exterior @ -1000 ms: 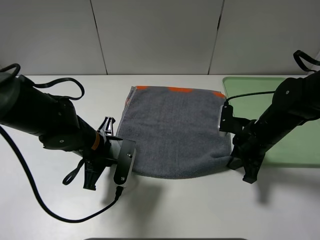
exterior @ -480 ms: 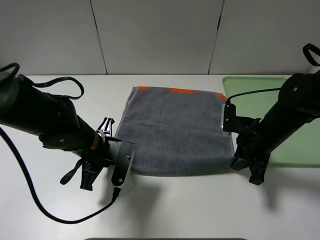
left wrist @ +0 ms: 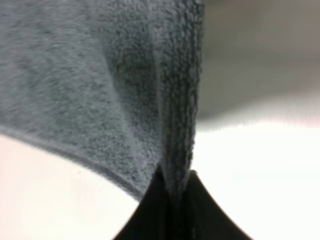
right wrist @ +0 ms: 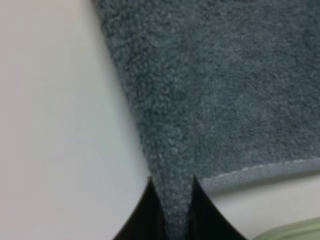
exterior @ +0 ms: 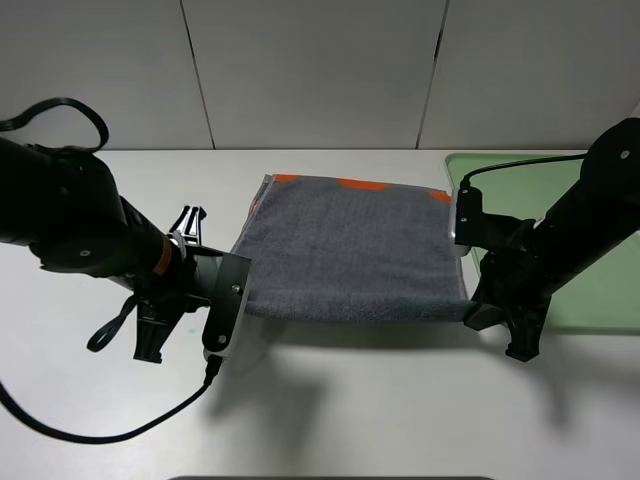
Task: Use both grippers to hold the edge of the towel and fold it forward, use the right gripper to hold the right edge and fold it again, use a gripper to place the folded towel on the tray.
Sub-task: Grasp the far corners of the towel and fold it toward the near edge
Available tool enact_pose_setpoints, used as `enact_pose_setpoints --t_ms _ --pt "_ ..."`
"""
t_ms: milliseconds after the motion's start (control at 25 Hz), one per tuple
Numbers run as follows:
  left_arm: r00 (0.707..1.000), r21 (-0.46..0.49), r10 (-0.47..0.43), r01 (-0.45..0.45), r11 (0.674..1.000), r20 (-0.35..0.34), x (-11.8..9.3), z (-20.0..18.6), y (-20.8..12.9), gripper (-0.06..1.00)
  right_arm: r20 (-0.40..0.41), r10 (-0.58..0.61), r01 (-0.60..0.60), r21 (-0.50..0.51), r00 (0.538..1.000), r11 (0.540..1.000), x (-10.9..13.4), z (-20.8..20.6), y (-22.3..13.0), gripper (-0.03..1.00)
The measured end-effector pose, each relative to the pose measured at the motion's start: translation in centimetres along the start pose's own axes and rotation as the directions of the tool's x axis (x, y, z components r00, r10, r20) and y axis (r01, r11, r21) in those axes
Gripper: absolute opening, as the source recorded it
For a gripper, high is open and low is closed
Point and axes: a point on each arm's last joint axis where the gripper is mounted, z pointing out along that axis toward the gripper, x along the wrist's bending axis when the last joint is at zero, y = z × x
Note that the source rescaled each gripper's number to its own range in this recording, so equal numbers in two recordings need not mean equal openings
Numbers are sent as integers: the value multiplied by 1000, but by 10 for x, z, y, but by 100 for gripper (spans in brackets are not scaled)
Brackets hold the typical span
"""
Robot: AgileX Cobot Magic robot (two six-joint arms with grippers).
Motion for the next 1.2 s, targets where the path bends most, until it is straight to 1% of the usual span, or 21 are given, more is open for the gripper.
enact_pose_setpoints --t_ms 80,160,280,400,480,600,720,1000,1200 --pt "1000 13 -9 9 1000 -14 2 -11 -1 0 3 1 -1 -8 1000 1000 3 -4 3 0" --pt "1000 31 -11 11 999 -13 1 -18 0 0 6 -36 36 -6 999 999 9 -7 9 0" --pt "1000 52 21 -21 998 2 -4 -26 7 0 5 -99 99 8 995 995 24 -8 23 0" --pt "998 50 58 -59 997 8 -11 -34 19 0 -2 -101 101 25 995 995 37 -5 34 0" --pt "998 45 56 -56 997 7 -15 -38 25 0 -7 -90 90 35 996 995 44 -4 38 0" --pt "999 57 32 -32 998 9 -19 -46 30 0 -19 -74 75 48 997 996 51 -6 41 0" --pt "1000 77 12 -12 997 6 -21 -54 29 0 -15 -63 64 40 998 997 55 -16 42 0" --pt "995 55 -82 86 995 -62 -16 -84 23 0 40 -34 35 -27 999 999 63 -50 41 0" --pt "991 75 -106 112 991 -81 -16 -100 15 0 55 -20 21 -27 998 999 69 -66 36 0"
